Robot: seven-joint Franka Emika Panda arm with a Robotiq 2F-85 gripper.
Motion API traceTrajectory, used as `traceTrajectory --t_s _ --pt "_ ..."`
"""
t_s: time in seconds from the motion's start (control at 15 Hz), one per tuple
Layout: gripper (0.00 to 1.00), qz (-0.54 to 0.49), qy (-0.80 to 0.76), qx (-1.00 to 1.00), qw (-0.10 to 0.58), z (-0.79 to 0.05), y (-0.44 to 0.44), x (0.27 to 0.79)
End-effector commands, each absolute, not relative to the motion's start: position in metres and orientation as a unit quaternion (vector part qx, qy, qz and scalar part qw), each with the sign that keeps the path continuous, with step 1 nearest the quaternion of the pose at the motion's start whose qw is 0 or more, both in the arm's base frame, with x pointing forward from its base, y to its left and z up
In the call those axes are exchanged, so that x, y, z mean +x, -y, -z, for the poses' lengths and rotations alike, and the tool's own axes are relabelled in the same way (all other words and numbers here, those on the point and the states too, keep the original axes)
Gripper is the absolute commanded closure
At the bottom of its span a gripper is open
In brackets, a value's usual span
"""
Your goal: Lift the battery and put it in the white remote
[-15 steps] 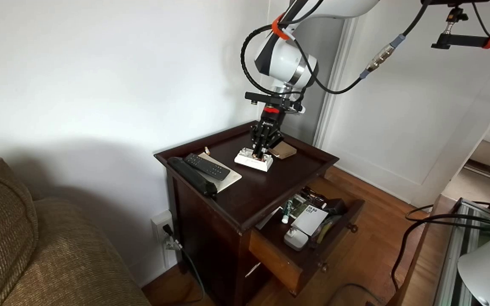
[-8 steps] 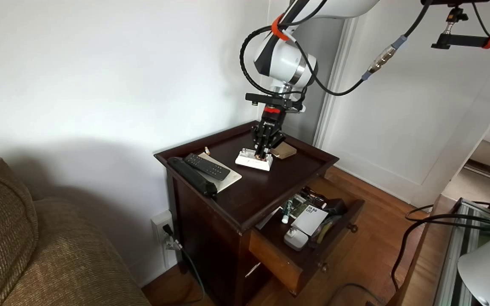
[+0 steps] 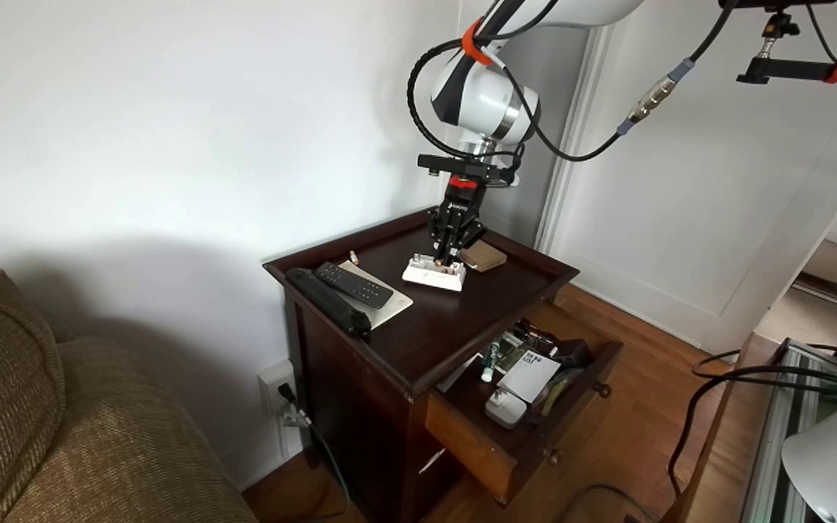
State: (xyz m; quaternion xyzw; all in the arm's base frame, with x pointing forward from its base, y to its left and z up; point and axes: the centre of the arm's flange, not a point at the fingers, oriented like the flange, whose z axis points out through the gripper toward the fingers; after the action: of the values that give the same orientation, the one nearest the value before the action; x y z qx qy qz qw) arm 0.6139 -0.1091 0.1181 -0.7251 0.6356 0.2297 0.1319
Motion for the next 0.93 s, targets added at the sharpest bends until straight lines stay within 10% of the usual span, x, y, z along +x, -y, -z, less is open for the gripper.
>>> traceTrajectory --t_s 0.0,0.87 --pt "0.96 -0.233 -0.617 -0.742 0.12 -0.1202 0.1131 0.6108" --pt "0.96 -0.22 -0.571 -0.788 0.07 -0.1144 0.122 0.6075"
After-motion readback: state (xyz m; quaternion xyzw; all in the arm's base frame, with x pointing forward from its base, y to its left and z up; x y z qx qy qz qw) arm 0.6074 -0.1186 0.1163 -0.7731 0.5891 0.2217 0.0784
